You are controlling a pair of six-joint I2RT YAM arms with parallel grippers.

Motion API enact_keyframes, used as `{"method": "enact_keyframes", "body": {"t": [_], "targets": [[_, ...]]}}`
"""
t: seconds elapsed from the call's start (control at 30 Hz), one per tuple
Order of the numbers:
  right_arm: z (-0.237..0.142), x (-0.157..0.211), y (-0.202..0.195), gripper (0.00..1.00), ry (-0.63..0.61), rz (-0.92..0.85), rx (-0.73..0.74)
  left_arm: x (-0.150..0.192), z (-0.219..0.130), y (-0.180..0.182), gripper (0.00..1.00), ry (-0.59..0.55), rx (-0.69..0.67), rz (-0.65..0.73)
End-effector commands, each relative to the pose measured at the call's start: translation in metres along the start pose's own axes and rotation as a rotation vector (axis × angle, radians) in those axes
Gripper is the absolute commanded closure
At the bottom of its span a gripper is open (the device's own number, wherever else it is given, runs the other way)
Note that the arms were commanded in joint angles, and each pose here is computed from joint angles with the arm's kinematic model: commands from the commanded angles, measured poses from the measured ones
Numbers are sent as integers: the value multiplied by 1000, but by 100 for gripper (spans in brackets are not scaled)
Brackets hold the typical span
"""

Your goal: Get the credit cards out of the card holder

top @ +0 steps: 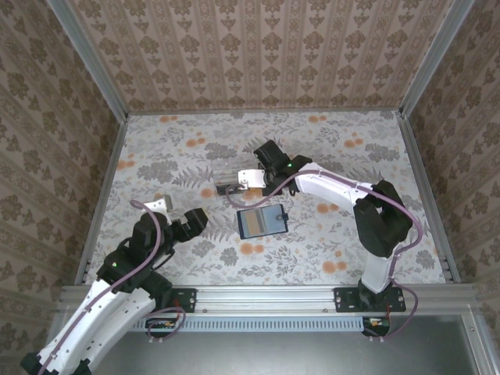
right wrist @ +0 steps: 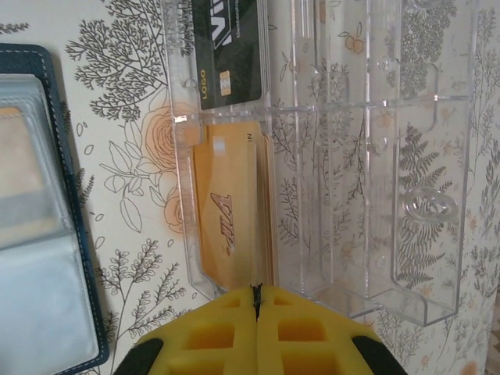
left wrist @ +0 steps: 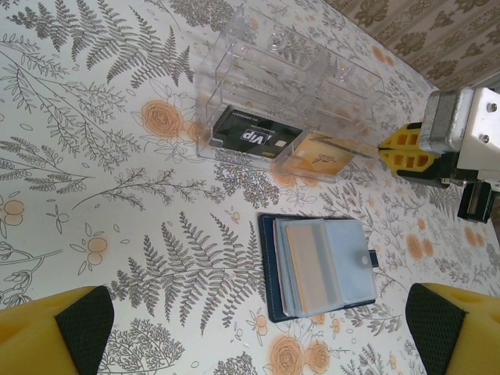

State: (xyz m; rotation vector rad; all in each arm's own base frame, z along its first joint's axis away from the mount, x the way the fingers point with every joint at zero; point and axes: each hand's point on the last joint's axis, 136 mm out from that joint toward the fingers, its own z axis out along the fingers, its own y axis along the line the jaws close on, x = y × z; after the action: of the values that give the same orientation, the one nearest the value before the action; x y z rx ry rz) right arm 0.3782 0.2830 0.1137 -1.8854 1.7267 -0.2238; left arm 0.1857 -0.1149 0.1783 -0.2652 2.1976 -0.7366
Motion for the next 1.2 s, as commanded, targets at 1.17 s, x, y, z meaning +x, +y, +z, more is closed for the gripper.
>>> {"method": "enact_keyframes", "body": {"t": [1.17], "targets": [[25, -7, -10, 80, -10, 52, 6, 7, -3, 5, 0, 29, -4, -14]]}}
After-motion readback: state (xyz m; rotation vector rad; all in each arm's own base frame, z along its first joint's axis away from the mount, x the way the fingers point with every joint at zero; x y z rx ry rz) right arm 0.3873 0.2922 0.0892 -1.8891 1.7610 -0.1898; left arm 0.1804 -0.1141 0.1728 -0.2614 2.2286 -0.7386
